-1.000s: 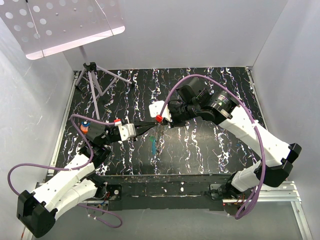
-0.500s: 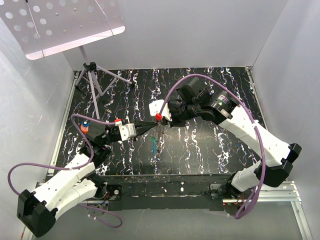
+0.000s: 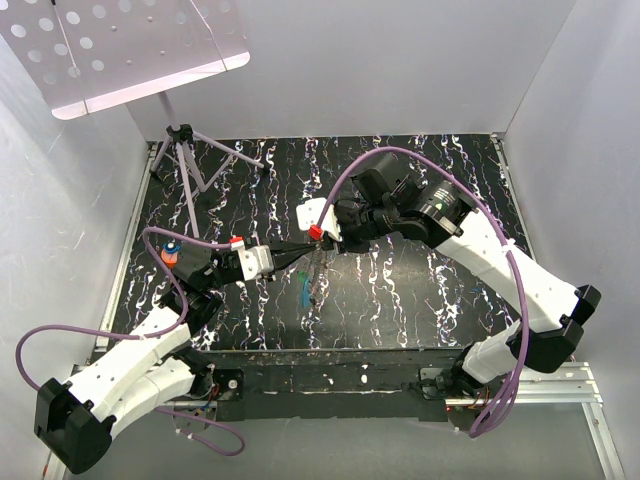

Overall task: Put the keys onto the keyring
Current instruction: Insert the key onto the keyring.

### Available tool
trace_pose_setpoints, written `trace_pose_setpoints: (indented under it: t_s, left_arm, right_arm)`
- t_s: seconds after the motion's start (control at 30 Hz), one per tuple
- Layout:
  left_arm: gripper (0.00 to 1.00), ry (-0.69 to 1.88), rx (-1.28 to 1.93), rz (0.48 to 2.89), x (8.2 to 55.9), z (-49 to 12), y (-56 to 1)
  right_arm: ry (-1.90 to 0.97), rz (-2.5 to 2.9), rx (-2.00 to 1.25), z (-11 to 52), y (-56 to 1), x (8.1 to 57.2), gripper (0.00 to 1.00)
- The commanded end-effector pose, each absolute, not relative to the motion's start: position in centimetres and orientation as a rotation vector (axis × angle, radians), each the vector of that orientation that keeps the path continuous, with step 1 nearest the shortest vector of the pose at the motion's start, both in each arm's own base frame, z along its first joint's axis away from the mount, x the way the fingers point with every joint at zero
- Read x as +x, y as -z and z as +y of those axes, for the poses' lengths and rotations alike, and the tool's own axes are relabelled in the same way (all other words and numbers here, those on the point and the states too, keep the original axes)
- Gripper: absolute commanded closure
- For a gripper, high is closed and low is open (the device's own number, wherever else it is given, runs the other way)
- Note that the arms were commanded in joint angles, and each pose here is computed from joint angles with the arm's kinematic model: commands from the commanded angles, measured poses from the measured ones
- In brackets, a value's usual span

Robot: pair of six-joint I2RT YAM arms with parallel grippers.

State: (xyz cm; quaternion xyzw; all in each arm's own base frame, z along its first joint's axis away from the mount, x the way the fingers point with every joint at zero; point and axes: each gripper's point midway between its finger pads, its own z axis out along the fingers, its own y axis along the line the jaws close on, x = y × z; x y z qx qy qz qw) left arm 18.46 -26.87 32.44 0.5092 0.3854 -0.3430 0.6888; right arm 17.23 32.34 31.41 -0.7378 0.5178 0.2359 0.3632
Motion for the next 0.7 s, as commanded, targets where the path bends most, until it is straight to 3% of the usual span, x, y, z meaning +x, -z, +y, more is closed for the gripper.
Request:
trace_pose_setpoints:
  t_s: [0.0, 0.67]
  left_arm:
    - [1.00, 0.775, 1.149, 0.822, 17.92, -26.96, -32.91]
    - [1.00, 0.778, 1.176, 0.835, 18.01, -27.18, -32.47]
  right_arm:
    - [-0.647, 1.230, -1.833, 33.88, -34.54, 17.10, 0.99]
    - [-0.649, 1.245, -1.839, 34.01, -34.20, 17.22, 0.99]
